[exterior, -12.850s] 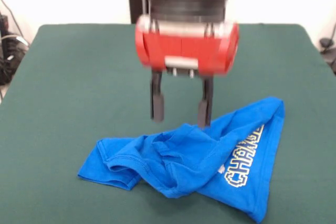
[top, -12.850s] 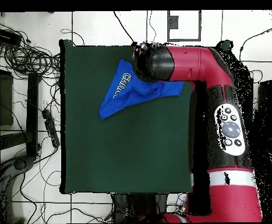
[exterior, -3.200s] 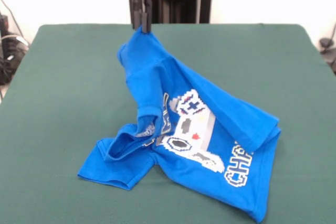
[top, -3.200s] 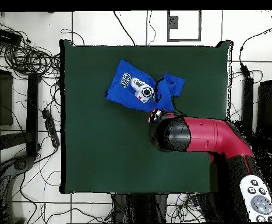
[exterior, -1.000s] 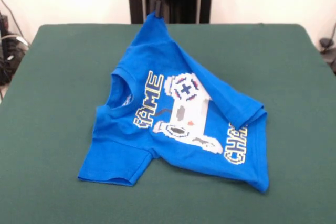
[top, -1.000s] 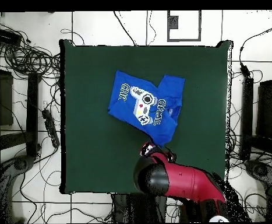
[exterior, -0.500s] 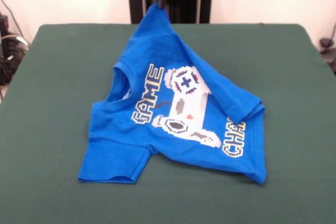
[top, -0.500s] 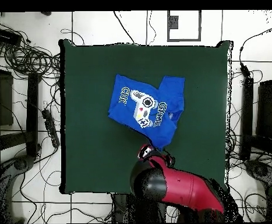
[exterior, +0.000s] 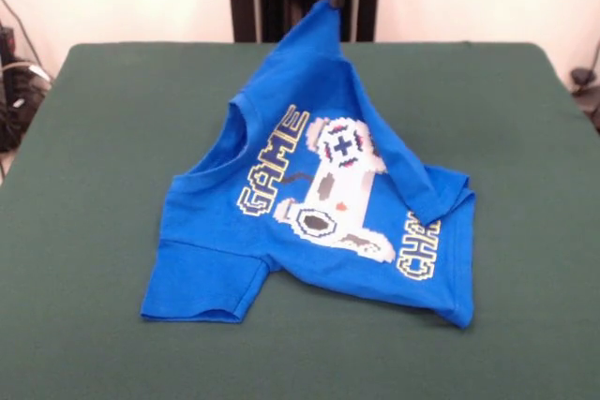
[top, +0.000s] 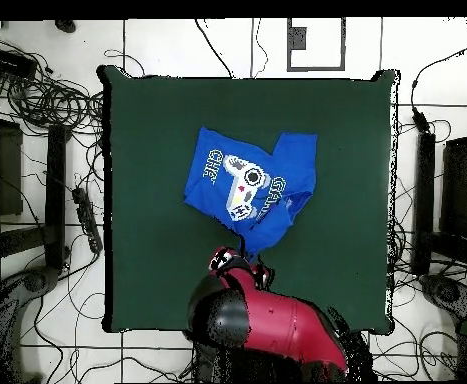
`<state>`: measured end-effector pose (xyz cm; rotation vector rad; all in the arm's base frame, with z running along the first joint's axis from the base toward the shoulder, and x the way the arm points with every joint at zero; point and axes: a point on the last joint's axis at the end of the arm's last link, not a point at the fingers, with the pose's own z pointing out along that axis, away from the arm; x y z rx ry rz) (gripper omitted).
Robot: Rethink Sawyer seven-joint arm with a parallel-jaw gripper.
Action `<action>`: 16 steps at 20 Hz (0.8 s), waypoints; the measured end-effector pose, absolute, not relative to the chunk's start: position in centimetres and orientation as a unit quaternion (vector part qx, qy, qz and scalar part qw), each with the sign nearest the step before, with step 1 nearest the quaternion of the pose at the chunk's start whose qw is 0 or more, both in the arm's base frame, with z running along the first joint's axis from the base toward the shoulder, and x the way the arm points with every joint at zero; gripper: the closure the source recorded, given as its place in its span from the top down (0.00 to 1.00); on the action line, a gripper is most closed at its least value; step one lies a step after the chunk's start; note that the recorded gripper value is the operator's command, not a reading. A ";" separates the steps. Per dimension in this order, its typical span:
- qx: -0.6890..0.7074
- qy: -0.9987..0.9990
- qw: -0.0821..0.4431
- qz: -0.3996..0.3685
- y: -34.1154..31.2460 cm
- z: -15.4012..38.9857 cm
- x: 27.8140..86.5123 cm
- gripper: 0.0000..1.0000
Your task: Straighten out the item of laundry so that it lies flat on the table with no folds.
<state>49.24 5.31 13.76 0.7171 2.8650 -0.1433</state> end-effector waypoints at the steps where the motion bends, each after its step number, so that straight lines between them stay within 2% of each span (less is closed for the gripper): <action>1: 0.243 0.964 0.097 -0.044 6.5 13.8 49.5 0.00; 9: 0.265 0.956 0.118 -0.037 6.3 13.1 50.3 0.00; 10: 0.270 0.955 0.120 -0.038 5.7 12.9 50.3 1.00; 16: 0.283 0.951 0.118 -0.041 4.3 12.2 49.9 1.00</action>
